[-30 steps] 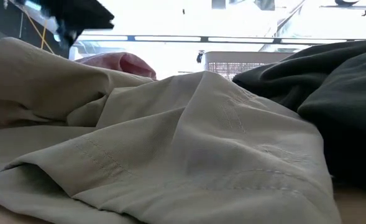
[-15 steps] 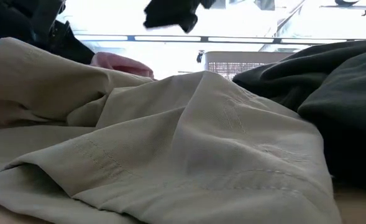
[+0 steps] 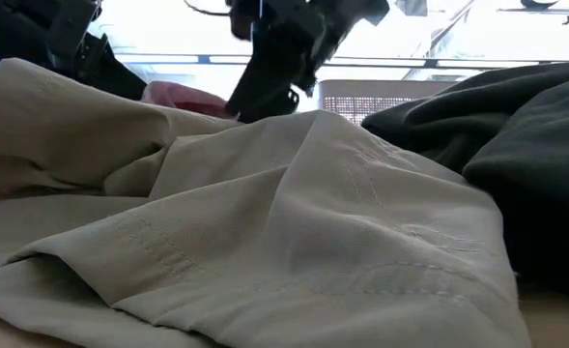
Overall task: Sort clothes
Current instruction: Put the brown shirt into the laundry bin
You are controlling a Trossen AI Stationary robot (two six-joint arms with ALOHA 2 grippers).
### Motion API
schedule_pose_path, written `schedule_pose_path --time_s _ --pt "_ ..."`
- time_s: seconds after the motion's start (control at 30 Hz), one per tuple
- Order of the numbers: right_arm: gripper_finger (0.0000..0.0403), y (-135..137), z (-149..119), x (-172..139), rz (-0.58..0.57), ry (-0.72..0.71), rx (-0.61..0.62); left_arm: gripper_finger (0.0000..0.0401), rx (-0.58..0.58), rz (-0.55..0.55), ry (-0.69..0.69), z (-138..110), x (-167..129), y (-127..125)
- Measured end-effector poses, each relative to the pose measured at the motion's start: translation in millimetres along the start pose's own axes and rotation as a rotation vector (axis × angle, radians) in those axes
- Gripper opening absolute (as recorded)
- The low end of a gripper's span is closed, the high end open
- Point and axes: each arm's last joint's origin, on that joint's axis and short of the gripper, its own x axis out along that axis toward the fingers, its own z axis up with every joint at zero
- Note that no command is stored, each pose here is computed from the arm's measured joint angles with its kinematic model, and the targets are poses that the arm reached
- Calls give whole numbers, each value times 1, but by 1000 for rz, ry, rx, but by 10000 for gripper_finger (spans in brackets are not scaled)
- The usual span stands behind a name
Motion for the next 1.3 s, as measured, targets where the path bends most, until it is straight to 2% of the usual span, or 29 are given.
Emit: schedule_pose_path --time_s 0.07,0.17,0.27,0.37,0.47,0.6,0.67,0.8,0.87,0.97,1.03,1.1,1.17,1.3 --pt "342 5 -10 19 -1 52 -7 76 1 0 0 0 0 0" --pt "356 13 -28 49 -55 141 -29 76 2 0 1 0 0 0" --pt "352 17 -45 73 -65 212 -42 76 3 1 1 0 0 0" --pt "323 22 -59 90 -64 283 -54 76 7 2 2 0 0 0" --pt "256 28 -67 99 -49 316 -51 76 9 3 3 -1 0 0" --pt "110 39 -66 98 -29 302 -19 76 12 3 4 -1 0 1" --pt "44 45 -59 91 34 303 -10 76 18 5 6 -1 0 1" --pt "41 66 -31 65 182 274 -14 76 22 6 8 -2 0 1" --pt "45 77 -8 44 246 212 -52 76 22 6 8 -1 0 1" --pt "43 93 34 -16 317 75 -157 76 23 6 9 -2 0 1" --pt "43 102 59 -57 296 -43 -230 76 21 -1 12 -2 0 1" --pt "43 110 74 -93 187 -125 -283 76 19 -6 16 -2 0 1" --pt "43 114 88 -134 25 -221 -317 76 19 -8 17 -2 0 1" --pt "43 108 103 -229 -476 -397 -318 76 14 -11 20 -2 0 1"
